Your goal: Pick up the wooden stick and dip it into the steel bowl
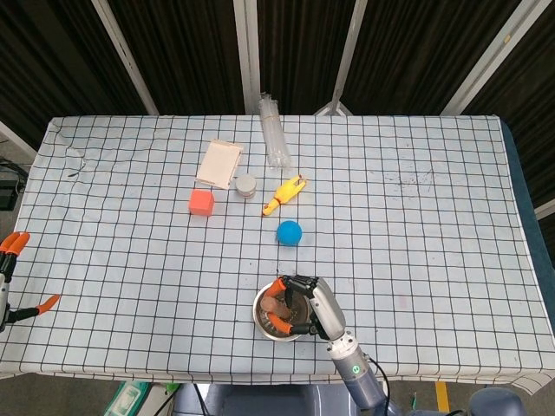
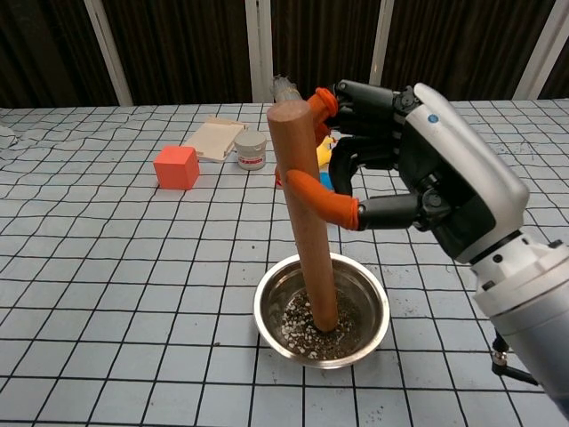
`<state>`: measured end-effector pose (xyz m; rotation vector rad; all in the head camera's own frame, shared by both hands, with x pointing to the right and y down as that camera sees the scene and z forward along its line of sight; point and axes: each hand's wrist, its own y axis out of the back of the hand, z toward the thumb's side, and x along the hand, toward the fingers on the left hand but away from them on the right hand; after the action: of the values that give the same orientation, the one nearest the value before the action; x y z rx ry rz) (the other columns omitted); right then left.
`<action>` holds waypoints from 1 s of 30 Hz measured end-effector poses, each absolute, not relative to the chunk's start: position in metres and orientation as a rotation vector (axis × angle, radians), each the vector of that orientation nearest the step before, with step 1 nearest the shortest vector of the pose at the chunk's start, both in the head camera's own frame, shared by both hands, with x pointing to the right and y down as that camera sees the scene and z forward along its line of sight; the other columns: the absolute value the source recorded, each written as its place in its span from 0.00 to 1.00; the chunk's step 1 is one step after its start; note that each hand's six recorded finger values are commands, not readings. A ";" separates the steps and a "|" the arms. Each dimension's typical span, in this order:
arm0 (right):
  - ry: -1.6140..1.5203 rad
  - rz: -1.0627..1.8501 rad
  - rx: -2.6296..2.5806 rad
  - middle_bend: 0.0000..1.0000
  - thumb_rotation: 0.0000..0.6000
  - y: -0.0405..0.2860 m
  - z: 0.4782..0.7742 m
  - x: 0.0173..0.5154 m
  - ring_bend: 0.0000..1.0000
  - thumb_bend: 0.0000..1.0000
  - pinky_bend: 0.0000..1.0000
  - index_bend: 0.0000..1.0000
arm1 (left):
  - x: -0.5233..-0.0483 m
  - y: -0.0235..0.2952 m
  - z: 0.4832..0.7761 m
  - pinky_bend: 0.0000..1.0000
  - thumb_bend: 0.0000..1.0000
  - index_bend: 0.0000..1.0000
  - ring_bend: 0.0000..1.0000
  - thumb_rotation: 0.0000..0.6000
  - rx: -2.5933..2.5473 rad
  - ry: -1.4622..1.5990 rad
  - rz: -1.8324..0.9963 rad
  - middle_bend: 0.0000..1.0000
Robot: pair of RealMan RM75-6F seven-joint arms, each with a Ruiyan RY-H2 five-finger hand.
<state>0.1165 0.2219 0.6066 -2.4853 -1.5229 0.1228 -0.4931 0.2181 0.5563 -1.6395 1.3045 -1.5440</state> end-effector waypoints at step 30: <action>-1.298 0.662 -1.894 0.64 1.00 0.113 0.586 0.295 0.70 0.42 0.62 0.86 | -0.490 0.218 0.555 0.00 0.06 0.00 0.00 1.00 -1.642 1.302 -1.534 0.00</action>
<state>0.2945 0.1133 0.5864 -1.8936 -1.2982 0.6616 -0.4902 0.2183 0.5551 -1.6418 1.3023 -1.5336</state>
